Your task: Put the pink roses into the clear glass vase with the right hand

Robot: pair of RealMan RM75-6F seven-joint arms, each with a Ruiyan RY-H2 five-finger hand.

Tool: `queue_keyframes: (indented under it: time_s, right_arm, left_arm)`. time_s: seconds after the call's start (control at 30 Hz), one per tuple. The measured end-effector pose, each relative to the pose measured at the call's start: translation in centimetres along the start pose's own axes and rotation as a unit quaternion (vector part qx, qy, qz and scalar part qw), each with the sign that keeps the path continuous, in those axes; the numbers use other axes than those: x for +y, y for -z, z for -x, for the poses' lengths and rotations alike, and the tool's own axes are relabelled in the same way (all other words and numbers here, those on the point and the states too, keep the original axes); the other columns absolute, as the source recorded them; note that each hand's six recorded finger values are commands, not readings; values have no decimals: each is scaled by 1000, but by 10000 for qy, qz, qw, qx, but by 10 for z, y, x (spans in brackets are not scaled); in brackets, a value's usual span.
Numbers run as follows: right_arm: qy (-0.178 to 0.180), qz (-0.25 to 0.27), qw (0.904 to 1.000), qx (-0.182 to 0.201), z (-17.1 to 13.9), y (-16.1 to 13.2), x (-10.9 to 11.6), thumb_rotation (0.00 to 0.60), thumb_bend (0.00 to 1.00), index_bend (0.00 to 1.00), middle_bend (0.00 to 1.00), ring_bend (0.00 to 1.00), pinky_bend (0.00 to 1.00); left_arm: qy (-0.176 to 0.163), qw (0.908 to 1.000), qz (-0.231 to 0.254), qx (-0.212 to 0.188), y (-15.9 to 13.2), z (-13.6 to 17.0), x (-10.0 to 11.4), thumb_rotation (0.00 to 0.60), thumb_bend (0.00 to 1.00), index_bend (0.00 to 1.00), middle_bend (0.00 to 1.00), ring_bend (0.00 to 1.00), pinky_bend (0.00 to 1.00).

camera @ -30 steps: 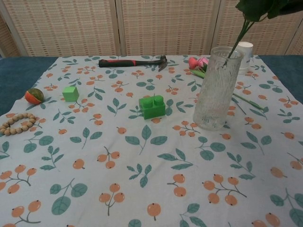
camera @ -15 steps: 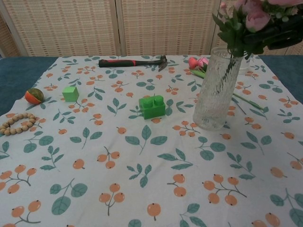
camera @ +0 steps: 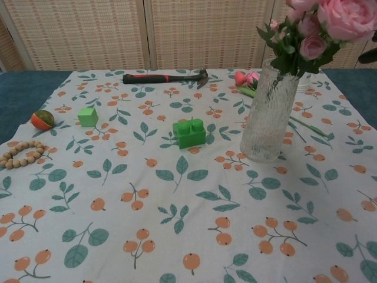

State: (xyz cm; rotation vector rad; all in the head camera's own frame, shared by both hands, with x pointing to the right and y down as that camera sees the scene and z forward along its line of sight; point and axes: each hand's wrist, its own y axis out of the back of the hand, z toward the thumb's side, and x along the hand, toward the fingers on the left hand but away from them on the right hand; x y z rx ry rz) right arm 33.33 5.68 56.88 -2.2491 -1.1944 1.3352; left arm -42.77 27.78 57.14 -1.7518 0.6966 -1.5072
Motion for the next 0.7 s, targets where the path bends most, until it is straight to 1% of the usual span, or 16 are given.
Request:
queue_keyframes:
  time_s: [0.07, 0.1, 0.2, 0.27, 0.33, 0.37, 0.4, 0.43, 0.47, 0.5, 0.57, 0.6, 0.63, 0.67, 0.7]
  right_arm:
    - [326, -238, 9992, -71, -5, 6, 10, 600, 14, 0, 845, 853, 993]
    - [509, -370, 9979, -167, -10, 11, 16, 600, 14, 0, 825, 835, 984]
    - [758, -547, 9945, -476, -22, 27, 25, 600, 14, 0, 707, 725, 929]
    - [842, -621, 9929, -565, -30, 33, 27, 600, 15, 0, 594, 591, 853]
    - [978, -770, 9902, -632, -41, 39, 30, 600, 14, 4, 519, 492, 780]
    - [1053, -880, 9883, -669, -46, 42, 31, 600, 14, 35, 471, 428, 726]
    - [1170, -1074, 9846, -732, -55, 47, 32, 600, 14, 57, 445, 393, 697]
    - [1269, -1248, 9809, -787, -62, 51, 33, 600, 14, 91, 406, 344, 649]
    - [1373, -1442, 9763, -846, -70, 55, 33, 600, 14, 109, 367, 299, 581]
    - [1512, -1722, 9689, -933, -80, 60, 32, 600, 14, 107, 329, 258, 494]
    - [1702, -2156, 9555, -1075, -97, 69, 27, 600, 14, 71, 256, 178, 322]
    - [1796, -2416, 9463, -1181, -108, 76, 20, 600, 14, 49, 228, 145, 268]
    - [1840, -2578, 9401, -1259, -115, 81, 14, 600, 14, 21, 193, 102, 207]
    - [1858, -2708, 9351, -1334, -121, 87, 7, 600, 14, 3, 163, 63, 166]
    - [1852, -2834, 9303, -1412, -127, 94, -2, 600, 14, 0, 143, 41, 151]
  left_arm:
    - [8, 10000, -15, -11, -1, 0, -1, 600, 334, 54, 58, 104, 340]
    - [14, 10000, -19, -20, -1, 0, -1, 600, 334, 54, 58, 104, 340]
    - [30, 10000, -36, -36, -2, -1, -2, 600, 334, 54, 58, 106, 340]
    - [32, 10000, -33, -38, -2, -1, -3, 600, 334, 54, 58, 107, 340]
    - [33, 10000, -24, -39, -2, -1, -3, 600, 333, 54, 58, 107, 340]
    - [35, 10000, -18, -40, -2, -1, -3, 600, 333, 54, 58, 107, 340]
    - [37, 10000, -12, -41, -2, -1, -3, 600, 333, 54, 58, 107, 340]
    - [40, 10000, -4, -42, -1, -1, -3, 600, 334, 54, 58, 107, 340]
    - [49, 10000, 0, -43, -1, -1, -4, 600, 334, 54, 58, 107, 340]
    - [60, 10000, -3, -42, -1, -1, -4, 600, 334, 54, 58, 107, 340]
    - [66, 10000, -7, -40, 0, -1, -4, 600, 334, 54, 58, 107, 340]
    - [60, 10000, -5, -39, 0, -1, -4, 600, 334, 54, 57, 107, 340]
    - [49, 10000, -4, -39, -1, -1, -4, 600, 333, 54, 57, 107, 340]
    - [27, 10000, -3, -41, -1, -1, -3, 600, 333, 54, 57, 107, 340]
    - [4, 10000, -4, -43, -1, -1, -2, 600, 333, 54, 58, 107, 340]
